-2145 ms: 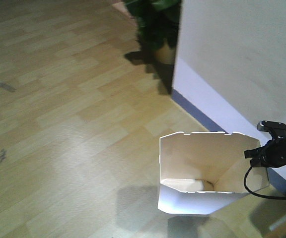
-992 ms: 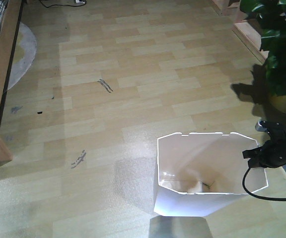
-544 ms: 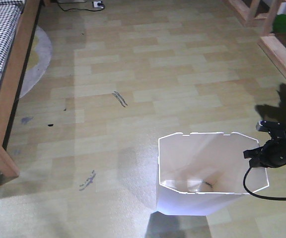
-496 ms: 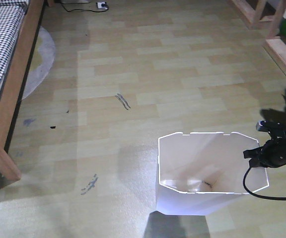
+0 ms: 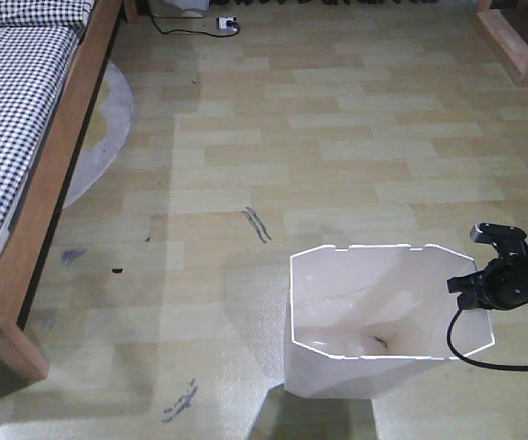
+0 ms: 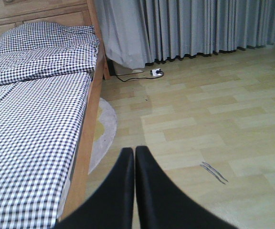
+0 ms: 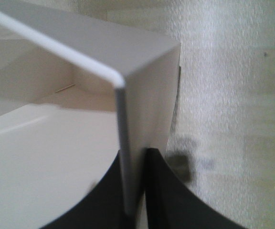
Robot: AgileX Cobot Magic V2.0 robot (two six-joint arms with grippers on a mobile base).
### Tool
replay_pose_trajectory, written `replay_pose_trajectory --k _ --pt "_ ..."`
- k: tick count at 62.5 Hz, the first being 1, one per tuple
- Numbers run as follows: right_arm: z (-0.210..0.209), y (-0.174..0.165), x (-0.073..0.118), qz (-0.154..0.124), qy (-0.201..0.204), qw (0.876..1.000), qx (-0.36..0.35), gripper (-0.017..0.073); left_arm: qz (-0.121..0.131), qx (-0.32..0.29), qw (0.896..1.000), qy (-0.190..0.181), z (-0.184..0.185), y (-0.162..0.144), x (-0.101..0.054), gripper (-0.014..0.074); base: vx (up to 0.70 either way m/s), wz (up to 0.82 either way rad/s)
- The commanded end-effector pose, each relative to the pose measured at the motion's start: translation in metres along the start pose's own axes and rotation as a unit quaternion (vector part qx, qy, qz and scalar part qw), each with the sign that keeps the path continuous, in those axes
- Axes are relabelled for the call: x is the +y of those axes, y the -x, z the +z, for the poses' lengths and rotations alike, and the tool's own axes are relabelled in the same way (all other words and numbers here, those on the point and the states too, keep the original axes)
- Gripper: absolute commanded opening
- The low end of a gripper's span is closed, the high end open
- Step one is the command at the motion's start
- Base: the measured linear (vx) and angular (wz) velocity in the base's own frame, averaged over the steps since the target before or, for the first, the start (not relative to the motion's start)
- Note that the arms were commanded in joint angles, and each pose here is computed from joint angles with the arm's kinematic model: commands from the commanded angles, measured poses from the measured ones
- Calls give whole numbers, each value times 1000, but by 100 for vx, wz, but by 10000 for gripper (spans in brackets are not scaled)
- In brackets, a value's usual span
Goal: Move trash bin to bedside with robot
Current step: 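Hold the bin in the right gripper while turning away from the desk, then carry the bin with the right gripper toward the bed's foot by the curtains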
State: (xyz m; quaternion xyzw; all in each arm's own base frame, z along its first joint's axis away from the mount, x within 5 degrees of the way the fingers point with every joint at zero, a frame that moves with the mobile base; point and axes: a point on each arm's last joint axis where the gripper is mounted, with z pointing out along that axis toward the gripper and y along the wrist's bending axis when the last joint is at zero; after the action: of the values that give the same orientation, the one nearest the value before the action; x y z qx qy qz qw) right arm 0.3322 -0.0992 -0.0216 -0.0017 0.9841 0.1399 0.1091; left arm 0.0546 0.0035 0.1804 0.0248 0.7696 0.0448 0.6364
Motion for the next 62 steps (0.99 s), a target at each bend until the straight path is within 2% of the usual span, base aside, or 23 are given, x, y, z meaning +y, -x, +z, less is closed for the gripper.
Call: replay_pose_trajectory --k 1,62 --pt "-26 18 13 14 53 998 -34 -6 -3 -28 1000 -6 2 -2 -2 -6 41 10" --pt "-26 18 13 14 53 998 -34 -6 -3 -28 1000 -6 2 -2 -2 -6 42 6"
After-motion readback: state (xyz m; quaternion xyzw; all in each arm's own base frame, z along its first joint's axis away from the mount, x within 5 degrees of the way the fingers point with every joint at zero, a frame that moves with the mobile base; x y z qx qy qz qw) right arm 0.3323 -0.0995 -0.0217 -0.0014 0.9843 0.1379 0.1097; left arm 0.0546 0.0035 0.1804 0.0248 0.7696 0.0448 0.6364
